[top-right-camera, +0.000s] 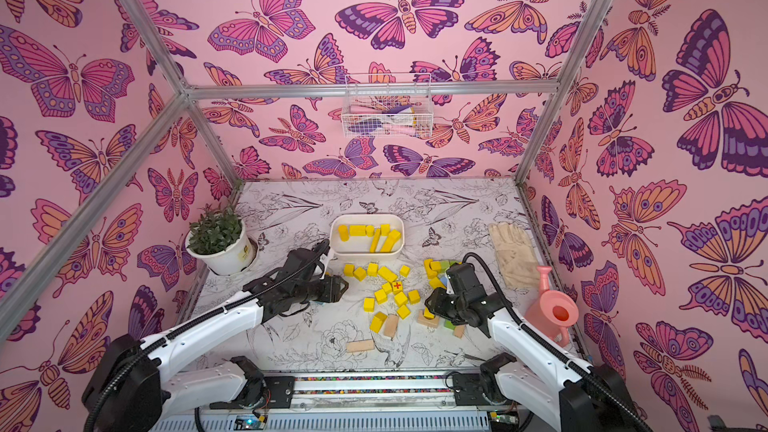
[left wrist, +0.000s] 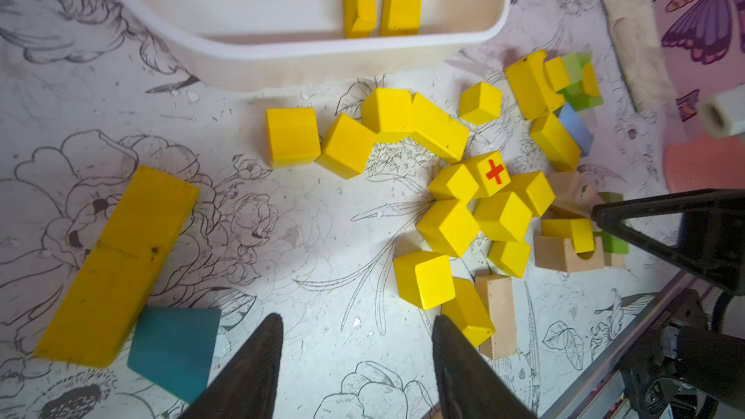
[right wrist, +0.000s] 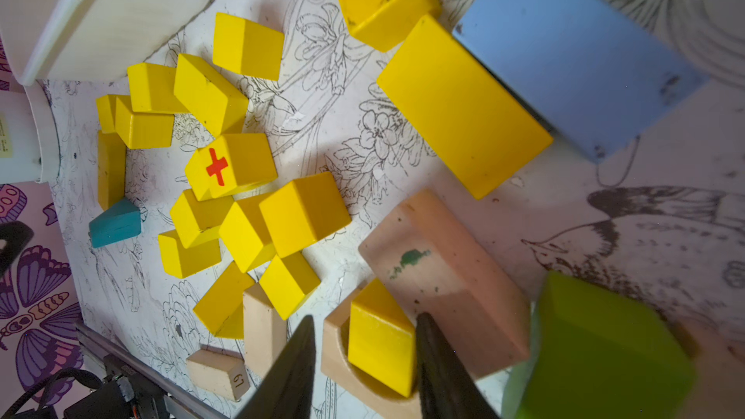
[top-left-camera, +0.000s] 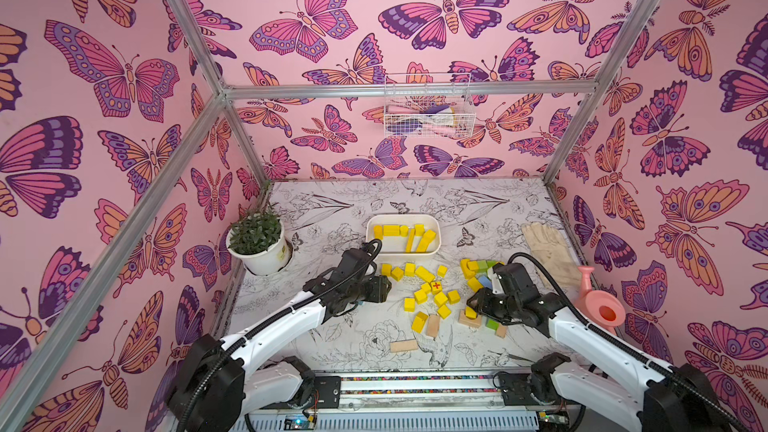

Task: Pick out the yellow building blocks
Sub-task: Place the building block in the storage box, then pick up the building block from the center of the board.

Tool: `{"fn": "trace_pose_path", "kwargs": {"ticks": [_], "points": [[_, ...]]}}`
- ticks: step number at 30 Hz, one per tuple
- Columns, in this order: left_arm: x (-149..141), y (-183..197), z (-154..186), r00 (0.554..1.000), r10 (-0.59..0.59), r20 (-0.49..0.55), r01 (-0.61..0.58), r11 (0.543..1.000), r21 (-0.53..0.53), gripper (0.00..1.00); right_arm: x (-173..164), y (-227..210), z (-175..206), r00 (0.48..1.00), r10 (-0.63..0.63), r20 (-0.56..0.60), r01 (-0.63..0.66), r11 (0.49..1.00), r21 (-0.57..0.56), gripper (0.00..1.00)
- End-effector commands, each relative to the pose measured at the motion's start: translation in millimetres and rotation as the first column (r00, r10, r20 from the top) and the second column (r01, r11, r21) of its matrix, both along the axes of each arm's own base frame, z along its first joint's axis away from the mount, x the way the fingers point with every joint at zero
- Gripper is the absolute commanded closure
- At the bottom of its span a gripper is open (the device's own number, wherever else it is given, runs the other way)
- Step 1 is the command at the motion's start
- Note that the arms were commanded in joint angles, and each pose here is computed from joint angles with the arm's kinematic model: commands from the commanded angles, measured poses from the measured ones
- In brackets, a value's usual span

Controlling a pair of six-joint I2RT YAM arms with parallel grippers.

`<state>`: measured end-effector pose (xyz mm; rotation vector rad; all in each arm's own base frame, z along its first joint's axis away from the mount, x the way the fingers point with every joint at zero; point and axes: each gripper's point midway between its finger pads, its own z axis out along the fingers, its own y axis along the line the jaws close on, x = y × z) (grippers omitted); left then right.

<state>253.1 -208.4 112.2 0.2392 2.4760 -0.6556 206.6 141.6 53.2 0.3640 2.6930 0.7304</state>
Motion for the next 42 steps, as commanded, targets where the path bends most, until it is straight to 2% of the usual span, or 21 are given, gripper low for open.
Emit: {"fn": "trace_pose_path", "kwargs": {"ticks": [1, 14, 31, 42], "points": [[8, -3, 6, 0.999, 0.013, 0.041, -0.011, 0.999, -0.042, 0.40, -7, -6, -5, 0.999, 0.000, -0.035, -0.001, 0.999, -0.043, 0.57], [11, -4, -1, 1.000, 0.013, 0.005, -0.012, 0.999, -0.048, 0.40, -23, 1, -1, 1.000, 0.016, -0.025, -0.020, 0.986, -0.165, 0.57], [12, 3, -2, 0.999, 0.037, -0.003, -0.038, 0.997, -0.069, 0.40, -19, 0, -10, 0.997, 0.001, -0.077, -0.021, 0.967, -0.256, 0.57], [13, 5, -4, 0.999, 0.045, -0.012, -0.045, 0.996, -0.073, 0.40, -14, -16, -9, 0.994, -0.090, -0.063, 0.062, 0.934, -0.351, 0.59]]}}
